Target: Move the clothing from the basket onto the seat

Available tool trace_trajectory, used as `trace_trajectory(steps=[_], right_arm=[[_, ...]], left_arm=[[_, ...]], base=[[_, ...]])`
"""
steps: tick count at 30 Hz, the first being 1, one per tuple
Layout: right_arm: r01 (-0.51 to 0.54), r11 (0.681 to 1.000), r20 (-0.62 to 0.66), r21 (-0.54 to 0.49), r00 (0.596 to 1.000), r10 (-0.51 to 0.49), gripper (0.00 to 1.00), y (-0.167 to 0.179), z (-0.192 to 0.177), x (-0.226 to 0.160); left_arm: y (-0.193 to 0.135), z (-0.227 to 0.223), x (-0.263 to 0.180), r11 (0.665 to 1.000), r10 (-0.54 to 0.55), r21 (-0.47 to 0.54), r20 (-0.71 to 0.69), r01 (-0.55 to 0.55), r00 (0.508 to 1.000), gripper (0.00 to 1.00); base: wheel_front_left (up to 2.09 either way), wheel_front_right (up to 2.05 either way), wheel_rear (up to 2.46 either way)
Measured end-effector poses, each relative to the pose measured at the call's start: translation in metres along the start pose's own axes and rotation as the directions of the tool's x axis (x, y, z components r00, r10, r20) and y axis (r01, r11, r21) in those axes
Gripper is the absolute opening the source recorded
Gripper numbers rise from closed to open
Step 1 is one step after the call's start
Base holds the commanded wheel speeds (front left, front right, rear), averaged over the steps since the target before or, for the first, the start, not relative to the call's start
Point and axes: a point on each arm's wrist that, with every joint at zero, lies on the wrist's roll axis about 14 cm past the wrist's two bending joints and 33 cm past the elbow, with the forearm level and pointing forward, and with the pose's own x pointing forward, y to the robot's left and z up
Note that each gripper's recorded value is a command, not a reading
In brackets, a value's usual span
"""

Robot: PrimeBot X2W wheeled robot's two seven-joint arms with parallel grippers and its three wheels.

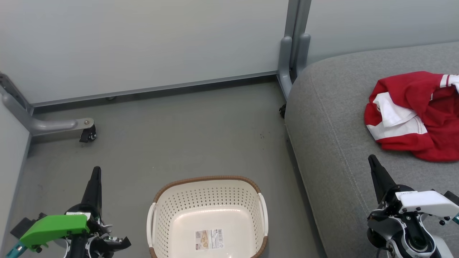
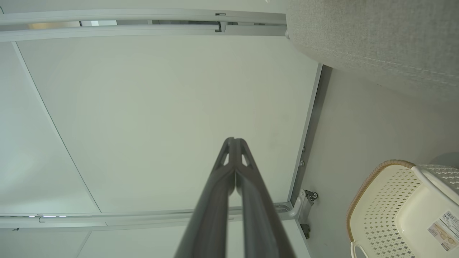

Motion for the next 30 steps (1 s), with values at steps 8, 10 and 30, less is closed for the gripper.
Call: trace_trajectory(steps=[8,10,30], right_arm=[[-0.005,0.999,0.000,0.032,1.000,0.005,0.00,0.0014,0.0003,0.0028],[-0.005,0.999,0.000,0.032,1.000,0.005,0.00,0.0015,0.0005,0.0028],[-0.005,0.999,0.001,0.035,1.000,0.005,0.00,0.0014,0.0006,0.0027]], left_arm=[[-0.0004,0.0015,0.0020,1.000,-0.003,-0.030,0.004,0.003,1.000,0.00],[-0.0004,0.0012,0.0020,1.000,-0.003,-0.030,0.002,0.003,1.000,0.00],[-0.0004,0.0015,0.0020,1.000,-0.003,-0.031,0.002,0.003,1.000,0.00]], base=[[0.00,0.00,0.00],[0.00,0.00,0.00],[0.00,0.00,0.00]])
